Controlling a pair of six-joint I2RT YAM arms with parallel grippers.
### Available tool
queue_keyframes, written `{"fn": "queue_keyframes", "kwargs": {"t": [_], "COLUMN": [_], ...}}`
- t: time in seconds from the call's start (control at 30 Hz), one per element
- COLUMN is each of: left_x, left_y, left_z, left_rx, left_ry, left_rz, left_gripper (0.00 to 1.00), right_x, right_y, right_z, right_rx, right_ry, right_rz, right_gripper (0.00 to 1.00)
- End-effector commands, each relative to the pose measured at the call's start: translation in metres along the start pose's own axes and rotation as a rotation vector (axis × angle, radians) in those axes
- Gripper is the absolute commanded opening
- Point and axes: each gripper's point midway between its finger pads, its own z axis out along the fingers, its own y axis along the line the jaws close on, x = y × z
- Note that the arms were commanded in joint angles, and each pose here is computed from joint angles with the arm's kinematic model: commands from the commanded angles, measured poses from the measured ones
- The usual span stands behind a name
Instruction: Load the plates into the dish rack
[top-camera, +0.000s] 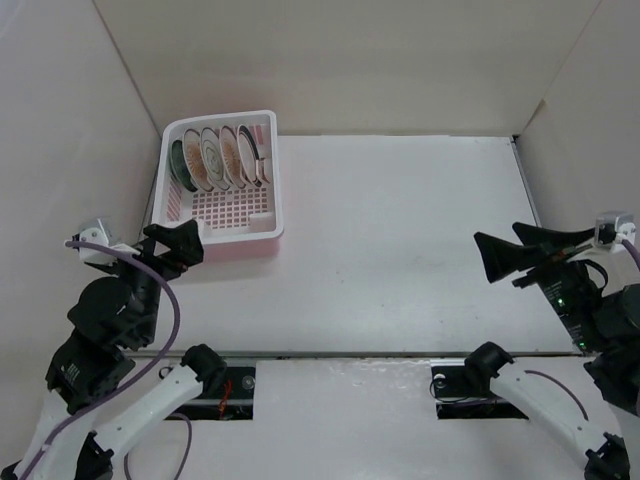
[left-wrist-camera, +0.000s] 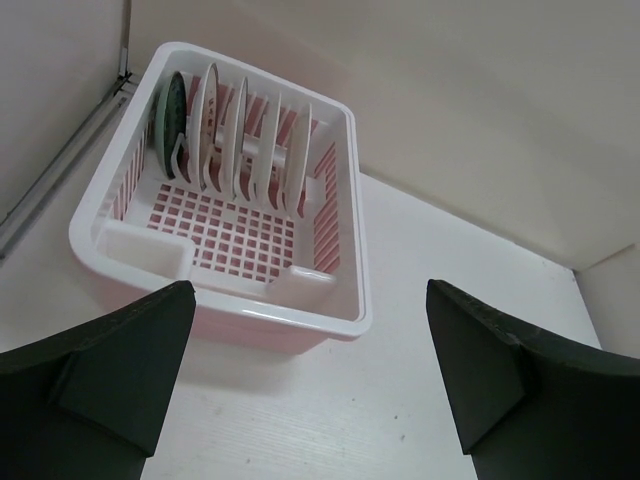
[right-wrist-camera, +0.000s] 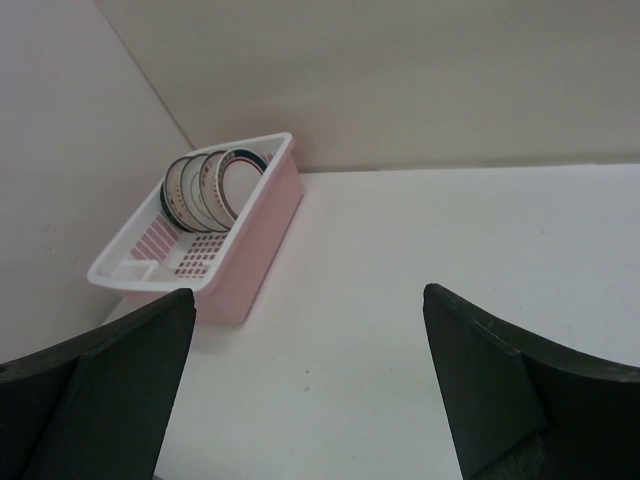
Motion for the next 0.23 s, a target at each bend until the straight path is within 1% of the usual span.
{"fn": "queue_keyframes", "kwargs": {"t": [0.0, 0.2], "left_x": [0.0172, 0.0242], "left_y": [0.0025, 0.0038], "left_z": [0.0068, 0.0096], "left_rx": [-0.02, -0.024], "left_ry": [0.033, 0.042], "left_rz": [0.044, 0.068], "left_gripper": [1.0, 1.0], "right_x": [0.0288, 0.0385], "right_y": [-0.009, -0.0125], "right_z": [0.0135, 0.0179], "right_rx": [0.042, 0.057], "right_ry": [0.087, 0.112], "right_rz": [-0.037, -0.054], "right_gripper": [1.0, 1.0]}}
